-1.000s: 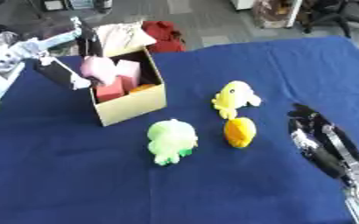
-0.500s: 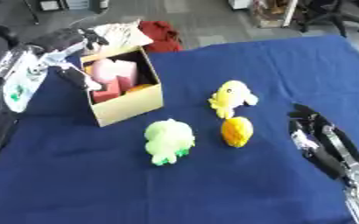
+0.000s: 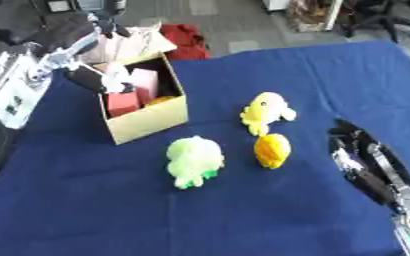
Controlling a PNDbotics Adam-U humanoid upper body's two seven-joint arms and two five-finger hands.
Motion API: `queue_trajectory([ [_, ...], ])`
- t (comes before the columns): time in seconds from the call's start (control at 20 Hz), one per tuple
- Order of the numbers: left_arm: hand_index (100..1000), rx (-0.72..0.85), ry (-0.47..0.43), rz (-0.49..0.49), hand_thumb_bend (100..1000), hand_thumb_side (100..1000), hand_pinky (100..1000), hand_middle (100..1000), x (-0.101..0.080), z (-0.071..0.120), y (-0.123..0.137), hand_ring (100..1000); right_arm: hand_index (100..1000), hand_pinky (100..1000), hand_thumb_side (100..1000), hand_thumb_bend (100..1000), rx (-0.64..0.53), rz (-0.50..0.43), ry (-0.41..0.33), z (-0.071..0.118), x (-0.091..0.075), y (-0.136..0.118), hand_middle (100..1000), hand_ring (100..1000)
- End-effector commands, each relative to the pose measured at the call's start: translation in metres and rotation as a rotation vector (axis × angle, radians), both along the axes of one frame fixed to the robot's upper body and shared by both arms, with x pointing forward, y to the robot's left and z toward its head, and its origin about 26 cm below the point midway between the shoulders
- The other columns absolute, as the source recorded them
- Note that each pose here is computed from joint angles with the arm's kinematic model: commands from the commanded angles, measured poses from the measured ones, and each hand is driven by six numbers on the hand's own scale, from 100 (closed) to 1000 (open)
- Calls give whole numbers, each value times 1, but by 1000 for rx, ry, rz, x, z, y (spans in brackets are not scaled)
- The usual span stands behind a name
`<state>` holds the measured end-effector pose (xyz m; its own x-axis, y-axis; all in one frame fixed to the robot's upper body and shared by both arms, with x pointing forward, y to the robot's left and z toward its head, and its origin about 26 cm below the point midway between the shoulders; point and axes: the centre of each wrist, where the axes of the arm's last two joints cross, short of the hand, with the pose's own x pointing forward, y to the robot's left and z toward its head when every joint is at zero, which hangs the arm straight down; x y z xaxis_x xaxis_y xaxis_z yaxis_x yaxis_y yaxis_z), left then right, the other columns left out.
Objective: Pick up objects on the table and place them in the box.
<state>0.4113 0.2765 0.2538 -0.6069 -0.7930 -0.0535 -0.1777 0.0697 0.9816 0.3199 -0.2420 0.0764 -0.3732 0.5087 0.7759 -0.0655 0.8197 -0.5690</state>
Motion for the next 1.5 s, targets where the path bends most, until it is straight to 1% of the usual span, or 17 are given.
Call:
queue_trajectory([
  [0.05,770,64,50,-125,632,343,788,667,-24,17,-10,661,960,840,759,100,-10,-3,-28,8,2,-2,822,834],
  [0.1,770,89,103,-157,628,335,787,666,-28,13,-14,661,960,841,759,100,-10,-3,-29,8,2,-2,822,834],
  [0.2,790,146,210,-203,629,313,788,695,-33,4,-23,688,960,840,759,100,-11,-2,-30,8,2,-2,822,834],
  [0.3,818,205,314,-229,626,294,789,728,-32,-12,-32,704,960,841,759,100,-10,2,-31,9,2,-1,822,834],
  [0.35,843,234,353,-237,625,290,797,755,-30,-19,-37,727,960,841,759,100,-10,4,-31,9,2,-1,822,834],
  [0.45,868,284,408,-243,634,291,807,781,-25,-34,-45,747,960,841,759,100,-9,6,-31,9,2,0,822,834],
  [0.6,891,314,438,-245,650,295,820,807,-16,-48,-57,769,960,841,759,100,-8,7,-31,9,2,0,822,834],
  [0.95,907,320,419,-262,649,276,830,829,1,-75,-83,783,960,841,759,100,-3,15,-28,8,2,2,822,834],
  [1.05,882,326,415,-260,639,263,816,796,4,-83,-88,756,960,841,759,100,-1,17,-30,9,3,3,822,834],
  [1.1,855,331,420,-261,626,244,804,768,5,-89,-89,730,960,841,759,100,-1,17,-31,9,3,3,822,834],
  [1.2,770,333,431,-268,590,201,779,703,7,-98,-90,669,960,840,760,100,-1,15,-30,9,3,3,822,834],
  [1.25,751,327,432,-272,577,185,773,682,7,-101,-90,649,960,840,760,100,-1,15,-29,9,3,2,822,834],
  [1.3,675,319,428,-276,524,124,741,596,7,-103,-89,570,960,841,760,100,-1,15,-29,9,3,2,822,834],
  [1.35,616,308,419,-277,487,100,718,534,7,-104,-87,515,960,841,760,100,-1,15,-28,9,2,2,822,834],
  [1.4,568,291,404,-273,446,100,699,489,7,-103,-84,475,960,841,760,100,0,15,-28,9,2,3,822,834],
  [1.45,560,276,387,-267,441,100,697,482,6,-101,-81,469,960,841,760,100,0,14,-29,9,2,3,822,834],
  [1.5,496,251,359,-257,414,100,678,419,5,-95,-76,413,960,841,760,100,-1,12,-29,8,2,2,822,834],
])
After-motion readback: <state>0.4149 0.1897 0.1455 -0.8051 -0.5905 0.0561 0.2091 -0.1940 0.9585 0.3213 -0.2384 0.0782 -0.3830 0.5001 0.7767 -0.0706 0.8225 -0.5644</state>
